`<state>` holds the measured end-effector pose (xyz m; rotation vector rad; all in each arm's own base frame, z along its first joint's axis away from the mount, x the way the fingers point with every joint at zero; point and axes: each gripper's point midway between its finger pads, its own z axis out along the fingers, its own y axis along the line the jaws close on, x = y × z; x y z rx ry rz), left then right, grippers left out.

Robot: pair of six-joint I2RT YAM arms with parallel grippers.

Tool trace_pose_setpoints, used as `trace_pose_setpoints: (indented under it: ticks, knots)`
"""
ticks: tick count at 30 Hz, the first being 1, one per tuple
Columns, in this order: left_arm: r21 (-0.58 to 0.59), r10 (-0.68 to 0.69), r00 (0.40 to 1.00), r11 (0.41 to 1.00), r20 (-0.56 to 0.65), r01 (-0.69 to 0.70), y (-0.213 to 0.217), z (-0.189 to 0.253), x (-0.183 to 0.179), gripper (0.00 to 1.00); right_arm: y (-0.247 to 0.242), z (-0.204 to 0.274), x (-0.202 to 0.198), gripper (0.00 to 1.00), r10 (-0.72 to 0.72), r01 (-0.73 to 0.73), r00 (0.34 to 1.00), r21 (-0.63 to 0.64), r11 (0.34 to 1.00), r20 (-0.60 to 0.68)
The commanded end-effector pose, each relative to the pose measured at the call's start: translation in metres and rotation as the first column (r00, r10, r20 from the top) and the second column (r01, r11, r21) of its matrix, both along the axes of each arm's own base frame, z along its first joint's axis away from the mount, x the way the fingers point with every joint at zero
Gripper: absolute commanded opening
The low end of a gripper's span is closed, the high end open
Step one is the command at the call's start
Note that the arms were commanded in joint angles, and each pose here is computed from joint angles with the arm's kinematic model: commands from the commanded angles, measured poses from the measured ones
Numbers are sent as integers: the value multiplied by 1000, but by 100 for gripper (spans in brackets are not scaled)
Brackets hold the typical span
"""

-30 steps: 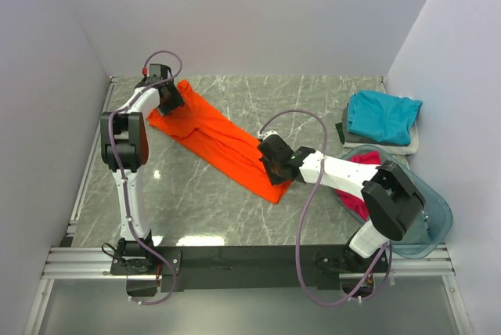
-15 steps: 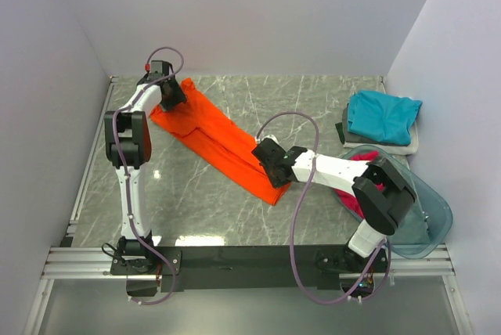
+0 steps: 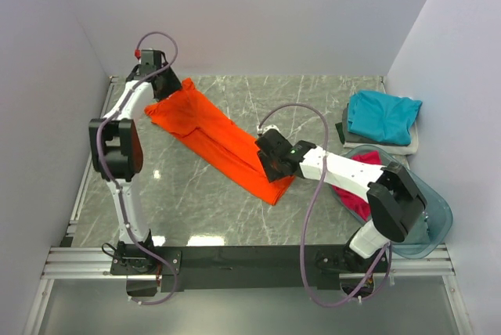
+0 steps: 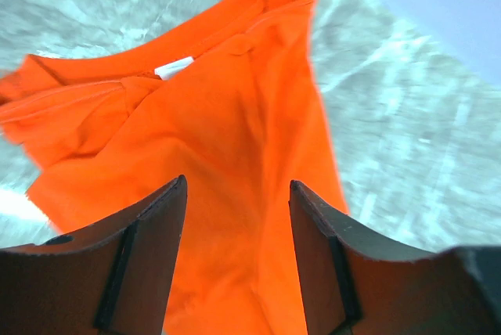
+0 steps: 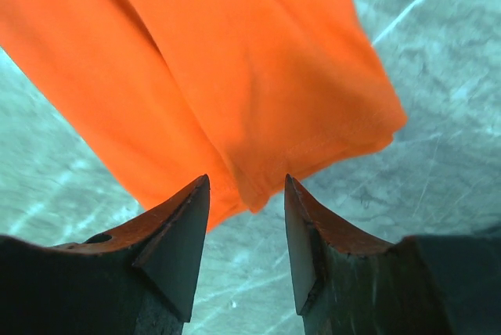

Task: Fold and stack the t-shirts
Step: Fold the tshirt

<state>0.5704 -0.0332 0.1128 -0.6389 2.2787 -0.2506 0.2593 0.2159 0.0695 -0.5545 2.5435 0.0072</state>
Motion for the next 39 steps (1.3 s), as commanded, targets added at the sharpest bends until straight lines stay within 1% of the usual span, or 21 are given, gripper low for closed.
trace_pose_setpoints:
  ticks: [1,4,5,7,8,11,13,17,23,26,30,33,39]
  knots:
    - [14,13,993,1000,114,-15,2,56,-8,61,16,22,20,50,-16,9,998,112,994,55]
    - [-5,-11,998,1000,58,11,-4,36,-26,61,20,19,33,49,-27,17,998,159,987,63]
    - [-13,-19,1000,1000,20,19,-6,19,-36,61,20,18,40,49,-41,28,997,180,983,70]
    - [-31,-36,999,999,9,36,-12,9,-41,61,18,11,45,49,-59,46,996,191,981,61]
    - [-35,-43,999,998,-20,43,-14,-5,-48,61,18,7,48,49,-63,50,996,197,979,59]
    - [-44,-72,996,997,-60,69,-23,-25,-54,61,14,-7,49,49,-81,74,996,189,979,32]
    - [-41,-95,989,995,-109,91,-31,-44,-57,61,14,-18,46,49,-82,81,997,178,981,0]
    - [-23,-117,981,993,-156,115,-38,-64,-51,61,11,-42,34,47,-107,118,991,155,981,-74]
    - [-11,-127,974,992,-188,127,-43,-79,-38,61,15,-62,4,46,-94,117,983,149,982,-155]
    - [3,-136,971,990,-194,139,-47,-85,-30,61,16,-69,-14,46,-88,115,978,133,984,-191]
    - [7,-163,965,986,-203,168,-60,-90,-24,61,18,-68,-36,46,-81,114,973,143,983,-216]
    - [12,-194,962,980,-192,200,-76,-91,-17,61,24,-65,-52,46,-55,91,972,152,984,-229]
    - [37,-307,940,948,-147,315,-129,-84,-5,62,41,-57,-73,46,5,44,968,192,980,-251]
